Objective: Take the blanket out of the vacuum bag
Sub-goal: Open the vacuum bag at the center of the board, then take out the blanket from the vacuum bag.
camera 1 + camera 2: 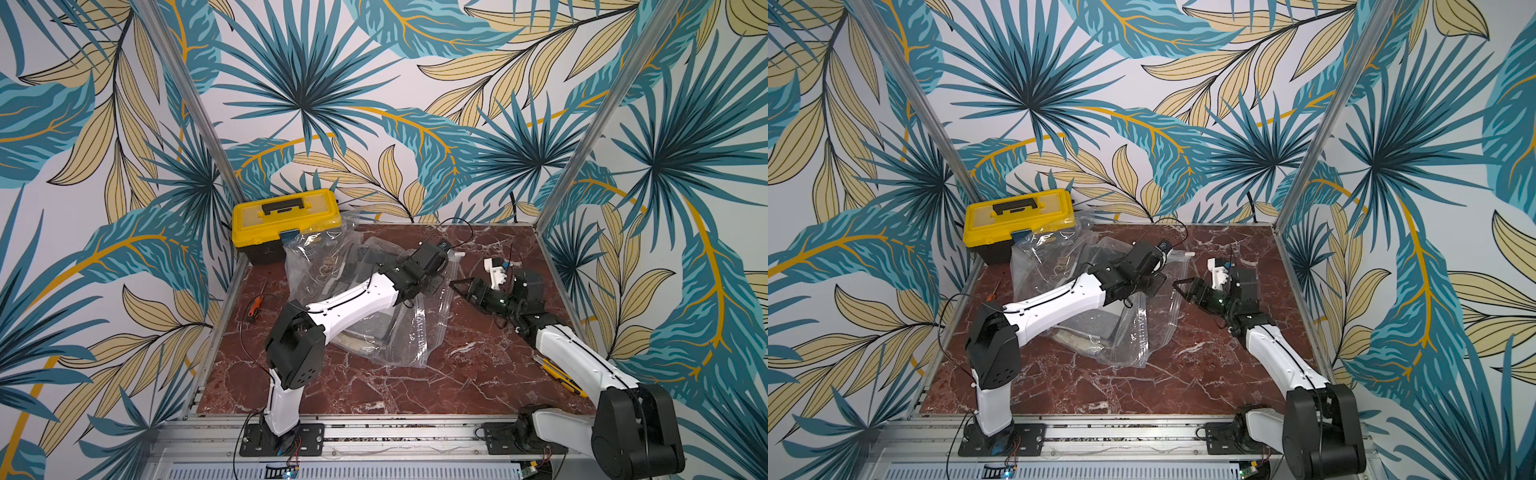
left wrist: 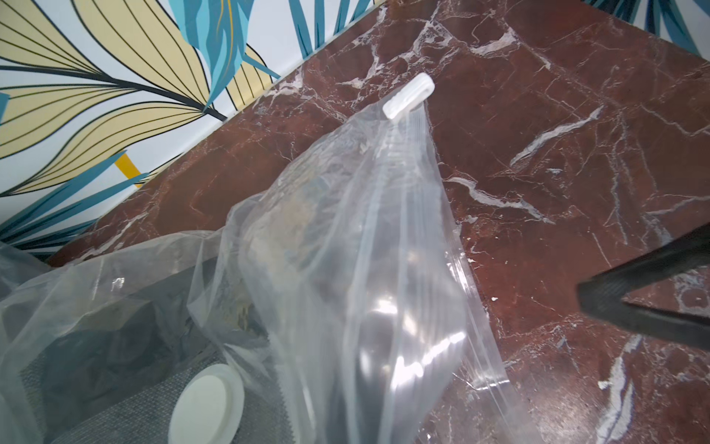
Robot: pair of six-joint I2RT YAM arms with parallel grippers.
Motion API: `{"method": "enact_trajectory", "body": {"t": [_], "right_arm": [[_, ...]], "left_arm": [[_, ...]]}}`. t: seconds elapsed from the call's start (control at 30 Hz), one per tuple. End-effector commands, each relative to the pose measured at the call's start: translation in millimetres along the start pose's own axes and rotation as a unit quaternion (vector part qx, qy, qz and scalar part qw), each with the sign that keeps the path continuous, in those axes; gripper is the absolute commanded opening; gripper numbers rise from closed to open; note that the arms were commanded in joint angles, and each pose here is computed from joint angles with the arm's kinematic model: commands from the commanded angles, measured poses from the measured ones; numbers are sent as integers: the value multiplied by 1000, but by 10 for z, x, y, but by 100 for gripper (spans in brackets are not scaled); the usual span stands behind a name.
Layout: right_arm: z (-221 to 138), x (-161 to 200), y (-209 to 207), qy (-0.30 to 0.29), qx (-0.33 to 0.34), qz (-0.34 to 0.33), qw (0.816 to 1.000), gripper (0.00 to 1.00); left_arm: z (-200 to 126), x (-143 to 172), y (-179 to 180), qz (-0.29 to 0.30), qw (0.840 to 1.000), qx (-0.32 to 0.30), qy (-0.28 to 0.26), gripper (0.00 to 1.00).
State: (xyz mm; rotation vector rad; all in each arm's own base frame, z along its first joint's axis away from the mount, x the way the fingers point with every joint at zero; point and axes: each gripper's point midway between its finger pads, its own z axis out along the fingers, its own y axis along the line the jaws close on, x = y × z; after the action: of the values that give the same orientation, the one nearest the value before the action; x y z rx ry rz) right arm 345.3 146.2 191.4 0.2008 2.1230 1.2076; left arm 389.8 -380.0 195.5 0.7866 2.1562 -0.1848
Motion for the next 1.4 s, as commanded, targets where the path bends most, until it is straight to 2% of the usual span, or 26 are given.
{"method": "enact_trajectory", "body": {"t": [0.0,0.2,0.33,0.4,0.6,0.77,1.0,1.2,1.37], "right_arm": [[220,-62,128,-4,-28,11,1000,89],[667,78,167,39,-51,21,998,86],[831,200,111,52,-49,20,997,86],[906,243,93,58,-51,24,997,85],[1193,334,118,69,-63,29,995,77],[1351,408,78,70,-45,30,996,72],[1376,516,-231,70,31,24,997,71],[1456,531,-381,68,52,24,996,71],[1610,444,-362,55,31,30,998,72]], "left_arm": [[-314,-343,-33,-17,997,29,-69,0],[-641,-305,29,-18,991,36,-129,0],[-958,-334,181,-22,982,14,-189,0],[-1042,-325,233,-21,980,4,-198,0],[-1092,-345,314,-21,977,-17,-213,0],[-1127,-420,376,-23,973,-35,-225,0],[-1128,-410,410,-29,973,-43,-224,0],[-1112,-359,396,-39,973,-38,-223,0],[-1100,-340,380,-41,973,-33,-223,0]]}}
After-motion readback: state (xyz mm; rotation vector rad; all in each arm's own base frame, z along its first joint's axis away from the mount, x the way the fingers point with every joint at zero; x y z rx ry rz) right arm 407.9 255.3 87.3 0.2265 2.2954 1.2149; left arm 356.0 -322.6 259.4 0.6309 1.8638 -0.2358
